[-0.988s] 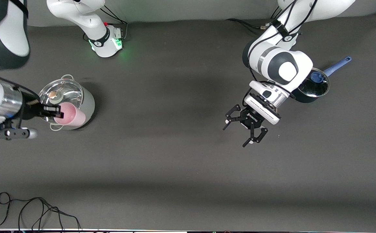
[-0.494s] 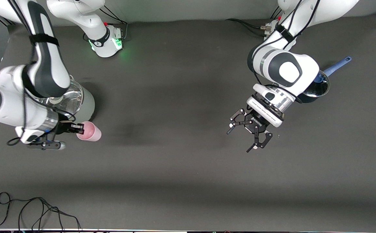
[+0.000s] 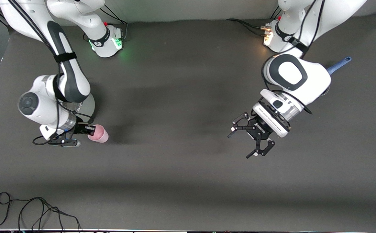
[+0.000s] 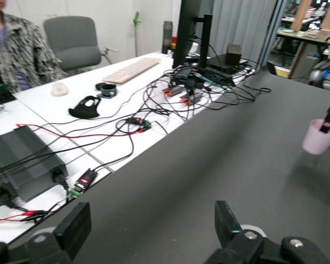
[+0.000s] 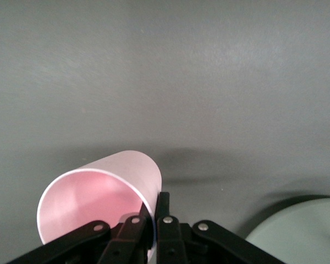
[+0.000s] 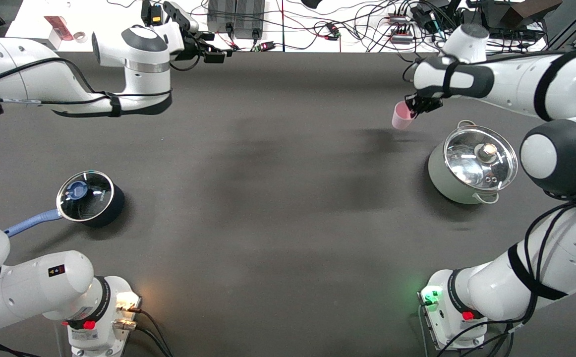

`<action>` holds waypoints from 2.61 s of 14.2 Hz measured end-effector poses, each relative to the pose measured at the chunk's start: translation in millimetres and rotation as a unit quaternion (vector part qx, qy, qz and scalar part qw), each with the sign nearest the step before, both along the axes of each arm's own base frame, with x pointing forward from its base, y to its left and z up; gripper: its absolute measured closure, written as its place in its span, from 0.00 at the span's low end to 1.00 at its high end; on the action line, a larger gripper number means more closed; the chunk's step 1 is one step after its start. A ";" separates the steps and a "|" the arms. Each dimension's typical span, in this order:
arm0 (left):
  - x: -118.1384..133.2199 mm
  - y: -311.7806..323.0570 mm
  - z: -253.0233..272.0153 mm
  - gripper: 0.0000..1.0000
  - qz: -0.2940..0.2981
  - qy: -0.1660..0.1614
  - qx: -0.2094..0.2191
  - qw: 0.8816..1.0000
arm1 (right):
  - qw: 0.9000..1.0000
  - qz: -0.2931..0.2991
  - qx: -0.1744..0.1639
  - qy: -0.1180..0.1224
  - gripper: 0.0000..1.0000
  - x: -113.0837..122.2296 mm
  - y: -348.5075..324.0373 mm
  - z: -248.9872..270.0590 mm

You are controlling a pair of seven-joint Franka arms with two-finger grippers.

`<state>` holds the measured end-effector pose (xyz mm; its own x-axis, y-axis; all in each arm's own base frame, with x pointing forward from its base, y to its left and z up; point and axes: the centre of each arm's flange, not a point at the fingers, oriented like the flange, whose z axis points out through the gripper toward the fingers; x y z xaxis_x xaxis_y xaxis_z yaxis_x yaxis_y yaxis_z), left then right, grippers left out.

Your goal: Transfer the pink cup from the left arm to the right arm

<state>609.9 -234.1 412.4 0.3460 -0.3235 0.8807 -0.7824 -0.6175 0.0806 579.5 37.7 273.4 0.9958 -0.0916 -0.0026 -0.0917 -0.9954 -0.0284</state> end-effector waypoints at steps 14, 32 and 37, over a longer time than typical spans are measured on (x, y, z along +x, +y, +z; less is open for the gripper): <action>4.5 114.3 45.0 0.00 -0.021 0.267 0.218 0.939 | 0.999 -0.001 0.039 -0.009 0.10 8.7 6.9 57.6; -32.9 185.9 118.9 0.00 0.316 0.528 0.246 0.749 | 0.999 0.020 0.022 0.031 0.00 -32.1 -51.0 358.5; -36.2 213.8 135.8 0.00 0.333 0.544 0.249 0.729 | 0.999 0.021 0.021 0.035 0.00 -30.0 -49.3 354.9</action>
<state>573.7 -20.3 548.2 0.9783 0.0500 -0.2010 0.0645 -0.9957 0.0663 549.5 -11.5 628.3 0.9961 -0.0472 -0.0745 -0.0521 -0.9965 -0.0657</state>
